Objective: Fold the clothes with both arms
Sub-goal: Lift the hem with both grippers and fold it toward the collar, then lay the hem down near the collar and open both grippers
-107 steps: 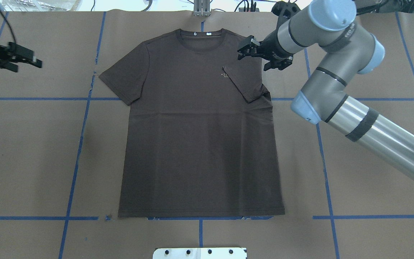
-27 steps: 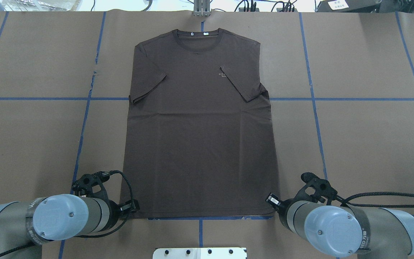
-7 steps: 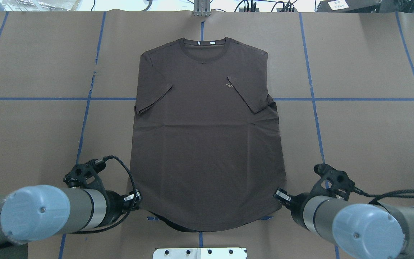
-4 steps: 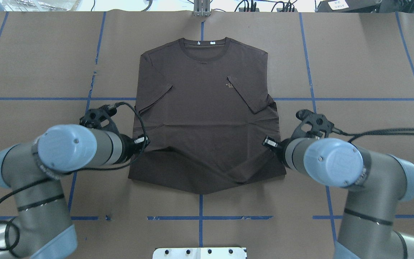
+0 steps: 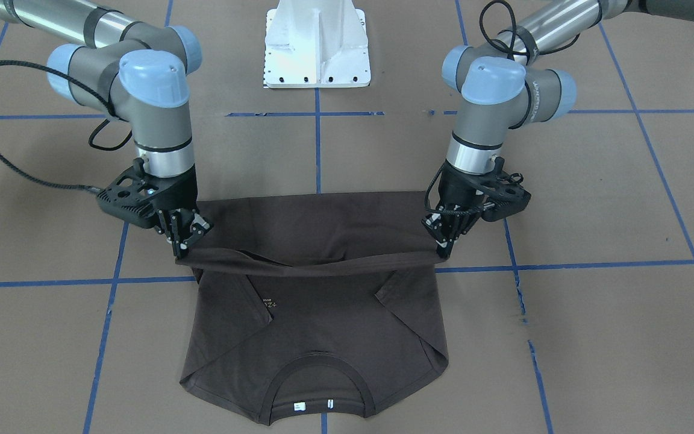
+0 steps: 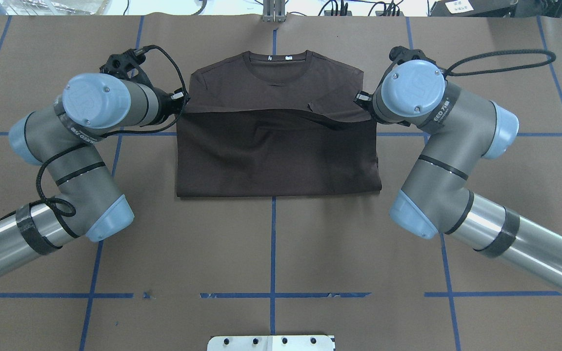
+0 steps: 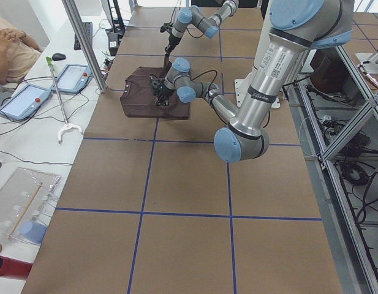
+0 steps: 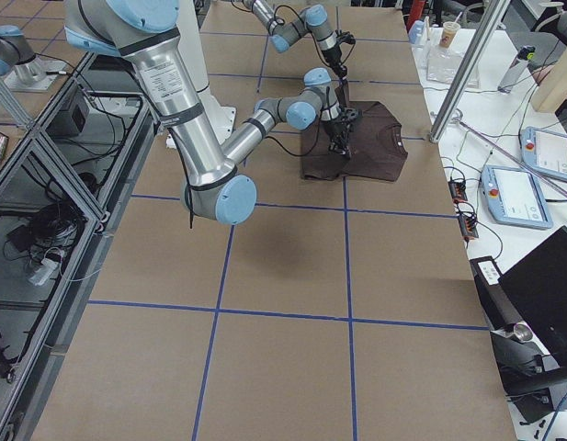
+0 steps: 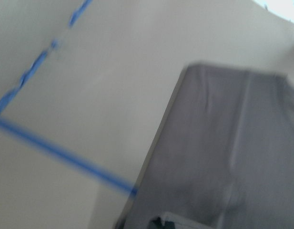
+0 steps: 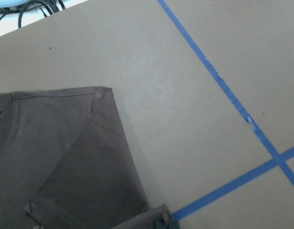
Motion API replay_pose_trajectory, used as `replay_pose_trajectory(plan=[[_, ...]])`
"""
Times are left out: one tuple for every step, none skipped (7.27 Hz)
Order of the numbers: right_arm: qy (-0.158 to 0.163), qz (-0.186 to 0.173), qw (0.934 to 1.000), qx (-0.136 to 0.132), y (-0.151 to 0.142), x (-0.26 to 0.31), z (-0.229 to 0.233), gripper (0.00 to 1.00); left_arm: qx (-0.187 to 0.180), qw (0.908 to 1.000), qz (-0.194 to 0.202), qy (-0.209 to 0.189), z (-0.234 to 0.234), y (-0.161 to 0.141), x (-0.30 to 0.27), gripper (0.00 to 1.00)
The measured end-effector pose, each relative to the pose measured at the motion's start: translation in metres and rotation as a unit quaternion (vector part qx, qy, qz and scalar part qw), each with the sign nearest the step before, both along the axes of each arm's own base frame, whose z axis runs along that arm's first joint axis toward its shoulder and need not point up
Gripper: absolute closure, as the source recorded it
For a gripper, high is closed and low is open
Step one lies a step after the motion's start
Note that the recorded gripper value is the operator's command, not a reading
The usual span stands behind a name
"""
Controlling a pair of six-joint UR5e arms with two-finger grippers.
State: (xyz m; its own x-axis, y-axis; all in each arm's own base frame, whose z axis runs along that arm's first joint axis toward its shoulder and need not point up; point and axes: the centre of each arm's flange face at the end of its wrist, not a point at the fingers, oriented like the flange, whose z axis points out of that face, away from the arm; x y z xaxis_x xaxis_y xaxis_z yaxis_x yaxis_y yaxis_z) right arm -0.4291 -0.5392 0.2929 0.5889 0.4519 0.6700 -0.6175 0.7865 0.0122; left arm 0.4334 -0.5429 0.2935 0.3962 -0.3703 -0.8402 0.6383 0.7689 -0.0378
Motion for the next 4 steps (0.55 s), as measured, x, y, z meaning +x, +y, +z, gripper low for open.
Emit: replay_pose_trajectory(plan=[[0.010,0.000,0.9999,-0.004,-0.022,-0.003,0.000,1.00,0.013,0.9998,-0.010,-0.010,-0.002,-0.014,-0.005,1.00],[0.021,0.000,0.9998,-0.007,-0.041,-0.009,-0.001,1.00,0.020,0.9993,-0.021,-0.022,-0.004,-0.030,0.001,1.00],[0.032,0.001,0.9995,-0.009,-0.062,-0.011,-0.002,1.00,0.024,0.9988,-0.030,-0.031,-0.006,-0.047,0.013,1.00],[0.044,0.000,0.9990,-0.008,-0.079,-0.007,-0.001,1.00,0.031,0.9983,-0.039,-0.030,-0.004,-0.061,0.018,1.00]])
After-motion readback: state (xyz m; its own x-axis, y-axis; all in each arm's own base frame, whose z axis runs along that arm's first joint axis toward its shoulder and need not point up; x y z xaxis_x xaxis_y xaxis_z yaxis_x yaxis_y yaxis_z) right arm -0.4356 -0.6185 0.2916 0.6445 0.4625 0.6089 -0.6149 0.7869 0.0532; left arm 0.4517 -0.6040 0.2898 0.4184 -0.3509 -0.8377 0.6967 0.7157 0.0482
